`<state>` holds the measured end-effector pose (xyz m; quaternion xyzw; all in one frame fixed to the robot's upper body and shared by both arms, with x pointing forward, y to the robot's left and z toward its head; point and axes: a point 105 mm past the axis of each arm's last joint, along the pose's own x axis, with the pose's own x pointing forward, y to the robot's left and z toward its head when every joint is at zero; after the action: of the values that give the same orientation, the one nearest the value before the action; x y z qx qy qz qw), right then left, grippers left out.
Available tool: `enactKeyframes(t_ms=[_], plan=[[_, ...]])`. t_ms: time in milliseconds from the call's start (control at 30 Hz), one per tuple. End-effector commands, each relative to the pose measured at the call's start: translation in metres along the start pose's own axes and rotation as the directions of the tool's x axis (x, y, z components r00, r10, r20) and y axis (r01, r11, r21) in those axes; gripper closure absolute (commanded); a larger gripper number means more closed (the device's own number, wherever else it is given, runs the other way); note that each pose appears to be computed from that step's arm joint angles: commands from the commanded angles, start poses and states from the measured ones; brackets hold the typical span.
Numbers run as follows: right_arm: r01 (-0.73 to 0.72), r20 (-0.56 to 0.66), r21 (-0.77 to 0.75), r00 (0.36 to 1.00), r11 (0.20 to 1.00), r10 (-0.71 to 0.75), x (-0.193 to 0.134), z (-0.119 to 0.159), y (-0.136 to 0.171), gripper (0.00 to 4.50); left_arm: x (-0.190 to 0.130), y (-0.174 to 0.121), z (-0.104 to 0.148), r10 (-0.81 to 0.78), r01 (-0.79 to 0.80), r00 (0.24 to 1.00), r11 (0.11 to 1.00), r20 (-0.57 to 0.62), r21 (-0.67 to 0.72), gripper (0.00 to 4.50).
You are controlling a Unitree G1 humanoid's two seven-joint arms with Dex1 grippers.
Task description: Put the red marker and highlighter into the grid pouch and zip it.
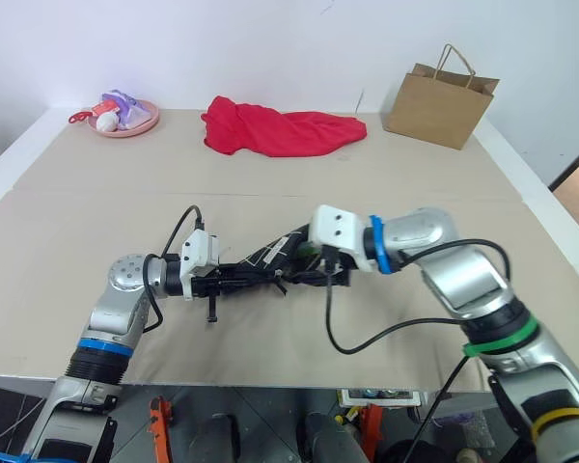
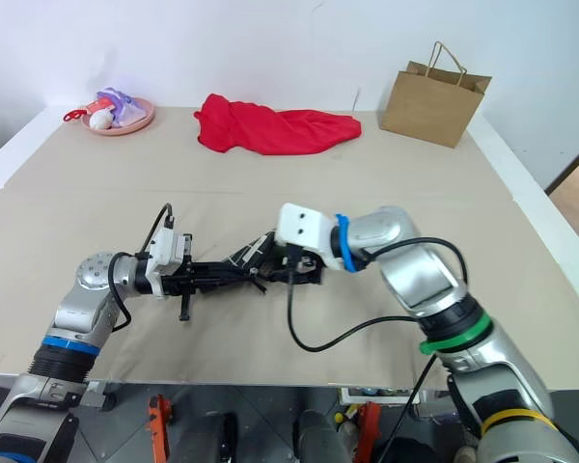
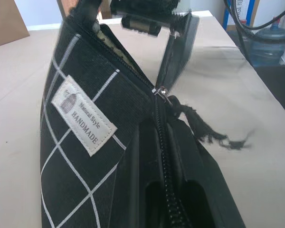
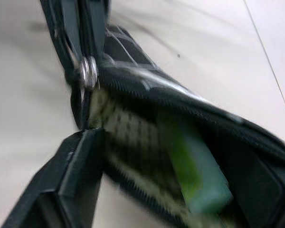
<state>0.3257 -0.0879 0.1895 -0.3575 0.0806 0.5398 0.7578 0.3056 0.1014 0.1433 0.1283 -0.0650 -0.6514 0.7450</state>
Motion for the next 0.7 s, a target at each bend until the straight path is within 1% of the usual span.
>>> enactKeyframes(t_ms=[33,100,233,267,333,367,433,500,567,633,700], plan=[[0.049,0.141,0.04,0.989,0.998,-0.054,-0.045,0.019,-0.003,0.49,0.001,0.0,0.007,-0.001,0.0,1.0,0.999,0.02,0.038,4.5],[0.031,0.205,0.108,0.977,0.994,-0.053,-0.065,0.02,0.006,0.49,0.001,0.0,0.007,0.002,-0.003,1.0,0.999,0.02,0.039,4.5],[0.005,0.262,0.27,0.962,0.963,-0.079,-0.099,0.007,0.025,0.49,-0.002,0.0,0.006,0.012,-0.012,1.0,0.999,0.015,0.04,4.5],[0.005,0.249,0.317,0.965,0.948,-0.089,-0.105,-0.001,0.03,0.49,-0.003,0.0,0.006,0.013,-0.013,1.0,0.999,0.012,0.04,4.5],[0.014,0.154,0.39,0.985,0.921,-0.08,-0.104,-0.025,0.043,0.49,-0.005,0.001,0.005,0.02,-0.02,1.0,0.999,0.002,0.046,4.5],[0.005,0.105,0.415,0.993,0.91,-0.053,-0.099,-0.037,0.054,0.49,-0.006,0.002,0.005,0.021,-0.021,1.0,0.999,-0.002,0.049,4.5],[-0.005,0.066,0.441,0.997,0.898,-0.027,-0.09,-0.049,0.067,0.49,-0.006,0.004,0.004,0.024,-0.024,1.0,0.998,-0.006,0.055,4.5],[-0.028,0.095,0.491,0.995,0.871,-0.022,-0.077,-0.051,0.075,0.49,-0.006,0.008,0.005,0.043,-0.042,0.999,0.996,-0.014,0.082,4.5],[-0.019,0.104,0.516,0.994,0.857,-0.04,-0.058,-0.054,0.078,0.49,-0.004,0.012,0.004,0.059,-0.056,0.998,0.993,-0.024,0.104,4.5],[-0.005,0.101,0.508,0.993,0.861,-0.054,-0.042,-0.056,0.079,0.49,0.0,0.017,0.003,0.083,-0.08,0.996,0.99,-0.021,0.12,4.5],[-0.006,0.126,0.517,0.99,0.856,-0.07,-0.028,-0.051,0.076,0.49,0.003,0.017,0.001,0.084,-0.082,0.996,0.99,-0.018,0.119,4.5]])
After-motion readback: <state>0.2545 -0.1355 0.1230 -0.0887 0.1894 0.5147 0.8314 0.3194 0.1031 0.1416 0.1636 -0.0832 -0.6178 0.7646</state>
